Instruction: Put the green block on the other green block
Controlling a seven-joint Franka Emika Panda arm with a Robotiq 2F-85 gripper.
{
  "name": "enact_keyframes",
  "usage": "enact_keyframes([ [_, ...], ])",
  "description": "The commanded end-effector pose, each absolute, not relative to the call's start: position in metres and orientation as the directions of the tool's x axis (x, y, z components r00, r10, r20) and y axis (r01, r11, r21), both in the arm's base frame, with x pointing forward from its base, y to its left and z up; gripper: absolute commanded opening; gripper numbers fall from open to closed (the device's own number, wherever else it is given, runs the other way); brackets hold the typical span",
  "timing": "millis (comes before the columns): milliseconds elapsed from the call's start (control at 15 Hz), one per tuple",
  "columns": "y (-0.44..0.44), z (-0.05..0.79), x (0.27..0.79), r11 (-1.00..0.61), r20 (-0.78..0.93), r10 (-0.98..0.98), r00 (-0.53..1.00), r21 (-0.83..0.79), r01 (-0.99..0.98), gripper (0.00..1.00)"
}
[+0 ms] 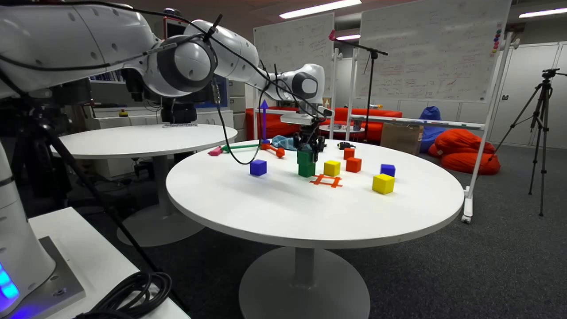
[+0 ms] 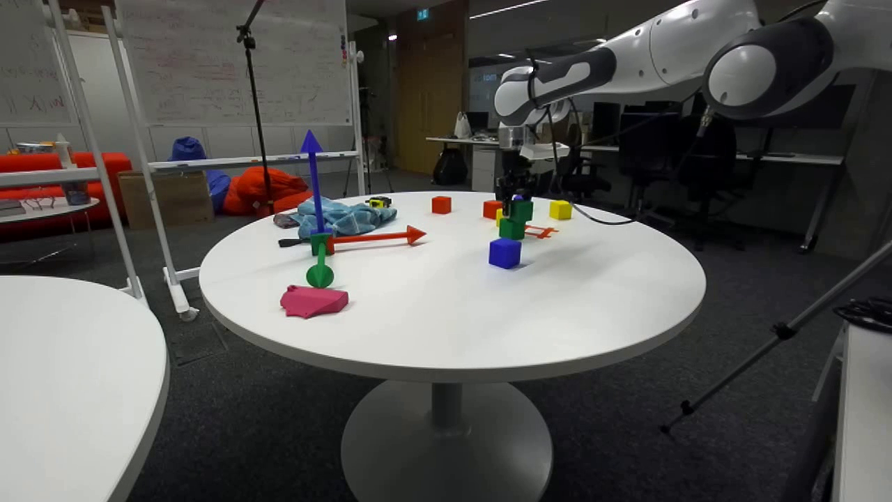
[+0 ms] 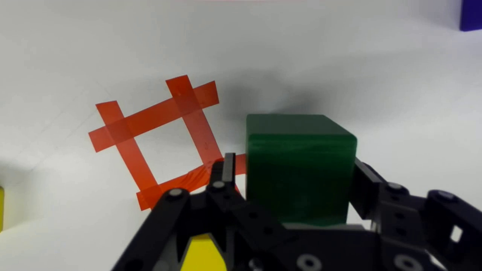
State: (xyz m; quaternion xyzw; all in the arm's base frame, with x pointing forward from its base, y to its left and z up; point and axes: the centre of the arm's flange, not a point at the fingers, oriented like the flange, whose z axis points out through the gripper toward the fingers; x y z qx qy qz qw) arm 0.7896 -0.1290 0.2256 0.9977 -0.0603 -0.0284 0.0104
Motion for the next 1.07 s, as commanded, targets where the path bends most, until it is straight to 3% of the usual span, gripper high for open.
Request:
enact_keyframes([
  [0, -0.131, 0.222, 0.809, -0.991, -0.09, -0.131, 0.987, 0.017, -0.13, 1.0],
  [400, -0.122, 0.223, 0.803, -0.993, -0.089, -0.114, 0.989, 0.014, -0.114, 1.0],
  [1000, -0.12, 0.296, 0.767, -0.995, 0.02, -0.095, 0.995, 0.001, -0.095, 1.0],
])
